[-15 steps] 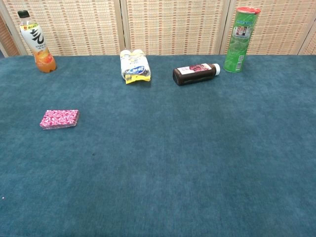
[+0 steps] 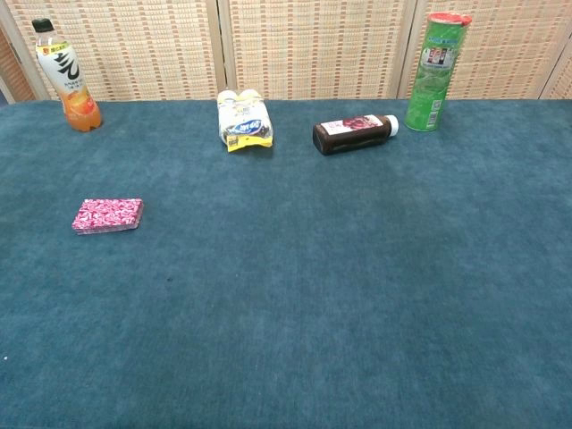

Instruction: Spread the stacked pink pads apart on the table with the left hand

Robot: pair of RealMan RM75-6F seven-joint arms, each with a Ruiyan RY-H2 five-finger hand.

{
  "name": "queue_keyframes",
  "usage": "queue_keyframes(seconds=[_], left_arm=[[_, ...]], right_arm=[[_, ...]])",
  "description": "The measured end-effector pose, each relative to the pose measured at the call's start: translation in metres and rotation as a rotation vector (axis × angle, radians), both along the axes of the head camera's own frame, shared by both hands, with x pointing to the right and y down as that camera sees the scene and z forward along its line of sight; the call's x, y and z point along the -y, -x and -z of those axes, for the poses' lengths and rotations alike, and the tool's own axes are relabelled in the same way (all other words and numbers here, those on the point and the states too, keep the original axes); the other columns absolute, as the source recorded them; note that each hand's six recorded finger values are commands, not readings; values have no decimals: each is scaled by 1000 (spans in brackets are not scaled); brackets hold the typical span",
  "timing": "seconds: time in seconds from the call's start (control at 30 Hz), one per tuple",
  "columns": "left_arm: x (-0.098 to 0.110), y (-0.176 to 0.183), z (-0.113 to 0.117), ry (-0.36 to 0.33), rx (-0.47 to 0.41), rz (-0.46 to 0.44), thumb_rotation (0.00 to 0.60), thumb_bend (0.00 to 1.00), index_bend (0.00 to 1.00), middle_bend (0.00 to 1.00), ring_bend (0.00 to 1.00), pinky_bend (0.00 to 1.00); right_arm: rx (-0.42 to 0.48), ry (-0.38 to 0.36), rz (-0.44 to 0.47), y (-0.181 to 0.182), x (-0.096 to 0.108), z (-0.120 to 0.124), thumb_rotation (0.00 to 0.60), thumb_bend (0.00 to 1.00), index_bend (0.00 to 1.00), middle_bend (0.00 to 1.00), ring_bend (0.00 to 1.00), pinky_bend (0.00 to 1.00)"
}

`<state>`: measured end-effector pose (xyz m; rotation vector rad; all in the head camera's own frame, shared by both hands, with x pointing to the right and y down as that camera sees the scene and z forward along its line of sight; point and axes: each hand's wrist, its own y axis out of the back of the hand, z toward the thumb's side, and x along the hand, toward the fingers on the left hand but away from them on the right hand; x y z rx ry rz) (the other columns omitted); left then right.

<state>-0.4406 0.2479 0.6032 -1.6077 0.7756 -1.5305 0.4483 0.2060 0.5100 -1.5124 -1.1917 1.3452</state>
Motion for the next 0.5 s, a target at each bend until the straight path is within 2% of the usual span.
queue_keyframes(seconds=[0.07,0.3,0.5], left_arm=[[7,-6,-6,10,-11,-22,600,174,182,996,1000,1000],[44,-40,-36,82,-44,-123,600,172,148,1000,1000,1000],[75,-71,-58,127,-70,-142,600,170,117,1000,1000,1000]], right_arm=[[-7,4,-3,0,1,-2,600,271,191,128,73,284],[-5,13,6,2,0,-3,600,271,191,128,73,284],[4,1,-2,-1,0,2,600,271,192,128,73,284]])
